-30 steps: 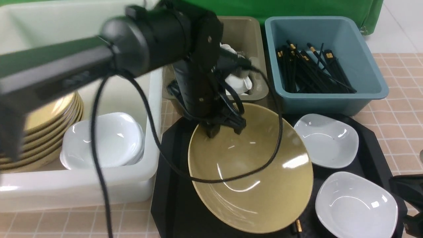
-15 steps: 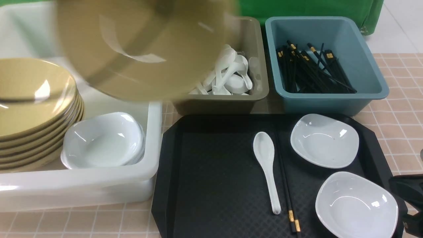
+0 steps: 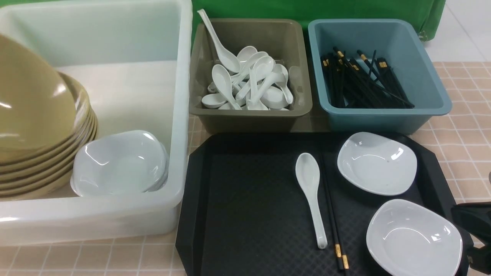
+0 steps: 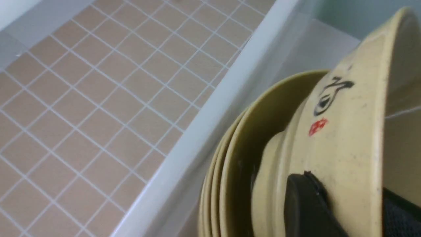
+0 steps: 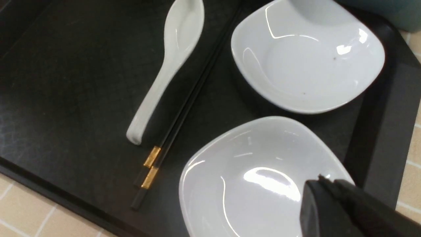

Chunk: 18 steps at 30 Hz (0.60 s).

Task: On brown table put chopsticks spoon bowls plates into blue grey white boxes.
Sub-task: 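Place the tan bowl onto the bowl stack in the left bin with the left gripper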

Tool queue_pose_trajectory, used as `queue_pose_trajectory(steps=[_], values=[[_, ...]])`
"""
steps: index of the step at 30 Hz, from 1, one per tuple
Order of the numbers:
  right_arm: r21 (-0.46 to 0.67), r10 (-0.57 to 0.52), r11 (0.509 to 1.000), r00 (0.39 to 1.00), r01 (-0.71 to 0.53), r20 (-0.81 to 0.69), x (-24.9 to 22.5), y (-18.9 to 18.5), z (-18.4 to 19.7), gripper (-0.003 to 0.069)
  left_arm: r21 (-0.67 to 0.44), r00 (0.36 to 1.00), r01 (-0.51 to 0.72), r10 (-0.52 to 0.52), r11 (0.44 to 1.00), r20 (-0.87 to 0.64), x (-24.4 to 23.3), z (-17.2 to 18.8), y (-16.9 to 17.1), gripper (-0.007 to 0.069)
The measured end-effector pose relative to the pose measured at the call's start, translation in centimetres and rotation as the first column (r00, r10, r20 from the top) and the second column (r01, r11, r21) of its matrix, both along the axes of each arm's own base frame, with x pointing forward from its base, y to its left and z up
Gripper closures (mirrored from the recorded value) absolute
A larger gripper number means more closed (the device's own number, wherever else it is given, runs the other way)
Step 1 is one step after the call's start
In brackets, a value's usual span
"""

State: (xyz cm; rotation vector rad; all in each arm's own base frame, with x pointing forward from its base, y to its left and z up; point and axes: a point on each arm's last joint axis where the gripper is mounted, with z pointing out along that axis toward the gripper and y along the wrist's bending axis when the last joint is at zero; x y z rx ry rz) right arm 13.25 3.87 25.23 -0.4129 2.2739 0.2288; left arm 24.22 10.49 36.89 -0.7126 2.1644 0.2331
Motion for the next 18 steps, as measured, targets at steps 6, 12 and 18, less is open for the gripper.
queue_pose_trajectory(steps=[6,12,18], values=[[0.009,-0.008,1.0,1.0,0.008,-0.004,0.0,0.0,0.0,0.0572,-0.017,0.999,0.013,-0.013,1.0,-0.041,0.2,-1.2,0.2,0.0256],[0.017,-0.016,1.0,1.0,0.016,-0.008,0.0,0.0,0.0,0.0569,0.004,1.0,0.009,-0.009,1.0,0.02,-1.3,2.3,-0.4,0.0053],[0.019,-0.017,1.0,1.0,0.018,-0.009,0.0,0.0,0.0,0.0561,-0.015,0.992,0.045,-0.043,0.999,0.122,-2.8,3.9,-1.6,0.0062]])
